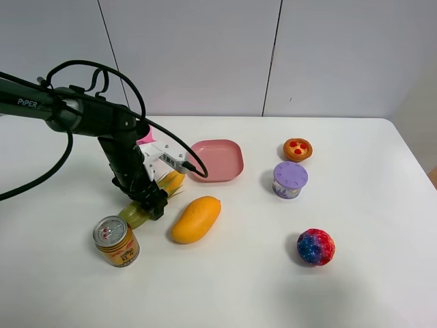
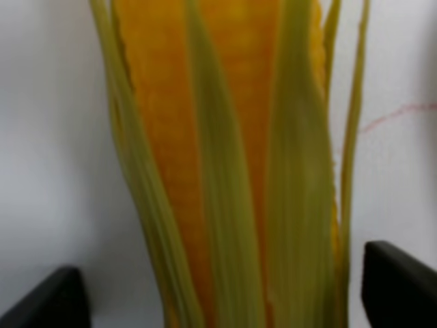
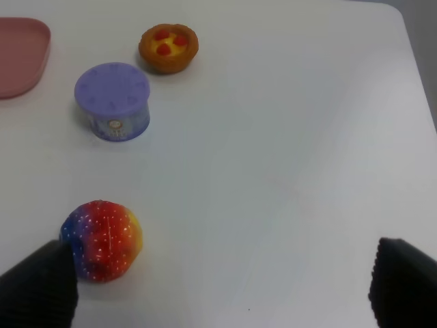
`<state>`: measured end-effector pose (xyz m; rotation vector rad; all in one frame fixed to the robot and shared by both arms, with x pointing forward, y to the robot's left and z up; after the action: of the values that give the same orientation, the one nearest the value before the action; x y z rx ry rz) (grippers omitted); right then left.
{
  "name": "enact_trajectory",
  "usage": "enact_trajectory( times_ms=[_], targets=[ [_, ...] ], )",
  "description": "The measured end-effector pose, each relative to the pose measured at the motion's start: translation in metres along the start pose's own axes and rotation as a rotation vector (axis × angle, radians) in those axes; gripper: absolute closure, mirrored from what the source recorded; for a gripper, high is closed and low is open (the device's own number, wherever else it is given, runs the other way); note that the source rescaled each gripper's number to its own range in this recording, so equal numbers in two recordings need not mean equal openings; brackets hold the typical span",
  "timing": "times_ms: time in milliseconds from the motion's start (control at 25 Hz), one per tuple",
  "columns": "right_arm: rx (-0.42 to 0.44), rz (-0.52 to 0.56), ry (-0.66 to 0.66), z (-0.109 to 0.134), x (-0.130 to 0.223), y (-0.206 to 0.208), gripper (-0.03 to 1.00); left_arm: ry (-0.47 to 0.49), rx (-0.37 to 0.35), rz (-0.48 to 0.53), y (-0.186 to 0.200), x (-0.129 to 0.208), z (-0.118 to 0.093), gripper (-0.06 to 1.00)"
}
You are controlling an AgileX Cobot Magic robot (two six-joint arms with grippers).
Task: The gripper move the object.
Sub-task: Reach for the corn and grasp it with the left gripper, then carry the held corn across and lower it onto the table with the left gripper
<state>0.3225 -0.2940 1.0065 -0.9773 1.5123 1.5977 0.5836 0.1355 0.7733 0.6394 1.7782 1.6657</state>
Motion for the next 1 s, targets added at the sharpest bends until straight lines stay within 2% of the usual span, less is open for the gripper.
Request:
enact_trajectory(
  times_ms=[40, 80, 120, 360, 520, 760, 840, 1000],
  targets=[
    [0.000, 0.000, 0.000, 0.000, 0.000, 0.000, -0.03, 0.003, 0.001, -0.001, 0.000, 0.000, 0.000, 0.44],
    [0.000, 0.000, 0.000, 0.000, 0.000, 0.000, -0.03, 0.007, 0.003, 0.000, 0.000, 0.000, -0.001, 0.76],
    [0.000, 0.000, 0.000, 0.000, 0.000, 0.000, -0.03, 0.007, 0.005, 0.002, 0.000, 0.000, -0.001, 0.94],
    [0.000, 0.000, 0.000, 0.000, 0.000, 0.000, -0.03, -0.002, 0.014, 0.035, 0.005, 0.005, -0.002, 0.93],
    [0.000, 0.000, 0.000, 0.000, 0.000, 0.000, -0.03, 0.002, 0.010, 0.028, 0.038, 0.008, -0.005, 0.93],
    [0.000, 0.000, 0.000, 0.000, 0.000, 0.000, -0.03, 0.026, -0.066, -0.186, 0.136, -0.015, -0.008, 0.93],
    [0.000, 0.000, 0.000, 0.000, 0.000, 0.000, -0.03, -0.021, -0.083, -0.260, 0.173, -0.032, -0.021, 0.93],
    [0.000, 0.000, 0.000, 0.000, 0.000, 0.000, -0.03, -0.160, -0.081, -0.378, 0.229, -0.074, -0.068, 0.93]
  ],
)
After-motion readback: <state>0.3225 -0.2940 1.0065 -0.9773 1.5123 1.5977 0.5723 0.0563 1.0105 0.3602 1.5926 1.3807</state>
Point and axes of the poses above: a point on each arm's last joint axis where the gripper is mounted, y pointing back along that axis away from the gripper, z along the wrist's bending axis when the last joint is at zero, x = y × z, the point moved 10 cm from there along -y, pointing out along that axis toward the gripper, and after that the axes turned 2 degrees about -y, right-handed, at the moved point
